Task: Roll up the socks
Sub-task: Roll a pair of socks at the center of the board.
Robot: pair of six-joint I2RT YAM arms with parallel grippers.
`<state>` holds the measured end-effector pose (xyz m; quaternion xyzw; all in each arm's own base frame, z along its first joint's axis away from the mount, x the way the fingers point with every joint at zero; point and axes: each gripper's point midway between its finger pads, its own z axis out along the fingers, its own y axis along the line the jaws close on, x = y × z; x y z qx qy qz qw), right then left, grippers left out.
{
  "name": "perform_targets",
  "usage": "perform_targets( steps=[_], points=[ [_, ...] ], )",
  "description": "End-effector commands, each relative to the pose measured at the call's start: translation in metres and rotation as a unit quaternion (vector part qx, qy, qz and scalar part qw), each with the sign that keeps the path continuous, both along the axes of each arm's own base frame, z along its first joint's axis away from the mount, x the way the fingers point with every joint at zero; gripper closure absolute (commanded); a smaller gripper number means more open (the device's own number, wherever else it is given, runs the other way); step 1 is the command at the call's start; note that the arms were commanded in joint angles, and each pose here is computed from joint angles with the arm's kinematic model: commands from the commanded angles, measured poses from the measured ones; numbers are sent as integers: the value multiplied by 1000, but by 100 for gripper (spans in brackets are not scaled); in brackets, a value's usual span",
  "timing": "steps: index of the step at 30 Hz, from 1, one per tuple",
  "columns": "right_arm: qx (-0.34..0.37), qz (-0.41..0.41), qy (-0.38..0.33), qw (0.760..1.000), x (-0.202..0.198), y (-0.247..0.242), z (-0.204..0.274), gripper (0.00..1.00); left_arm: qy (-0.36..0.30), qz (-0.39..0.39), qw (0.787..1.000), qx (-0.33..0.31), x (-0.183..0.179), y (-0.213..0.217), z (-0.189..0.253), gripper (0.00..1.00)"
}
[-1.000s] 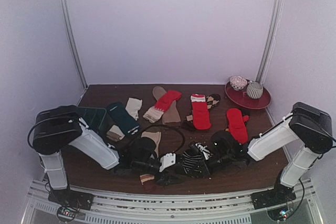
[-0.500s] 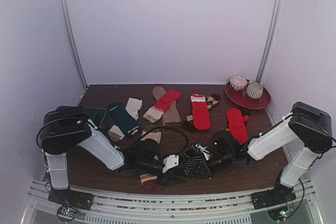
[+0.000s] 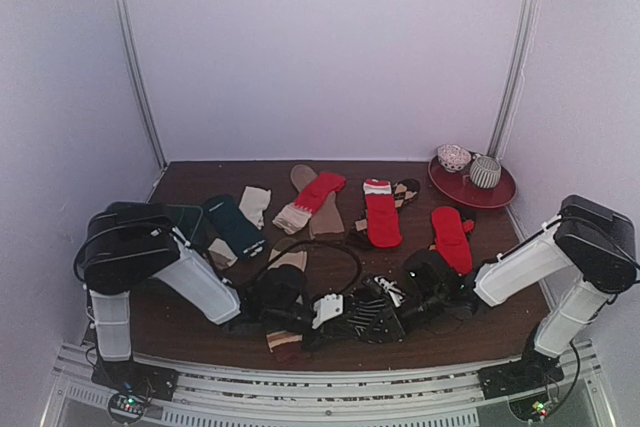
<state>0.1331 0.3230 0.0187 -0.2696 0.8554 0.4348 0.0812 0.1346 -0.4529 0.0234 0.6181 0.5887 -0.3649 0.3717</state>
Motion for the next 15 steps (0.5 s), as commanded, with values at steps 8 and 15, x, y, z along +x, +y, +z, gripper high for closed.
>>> perform_targets(
  steps=[8,15],
  points=[
    [-57,-1,-10,998,-13,-31,-9,69,105,89,984,115,3,26,-49,100],
    [-12,-41,-207,977,17,-34,50,58,207,107,956,175,-15,44,-62,100]
  ],
)
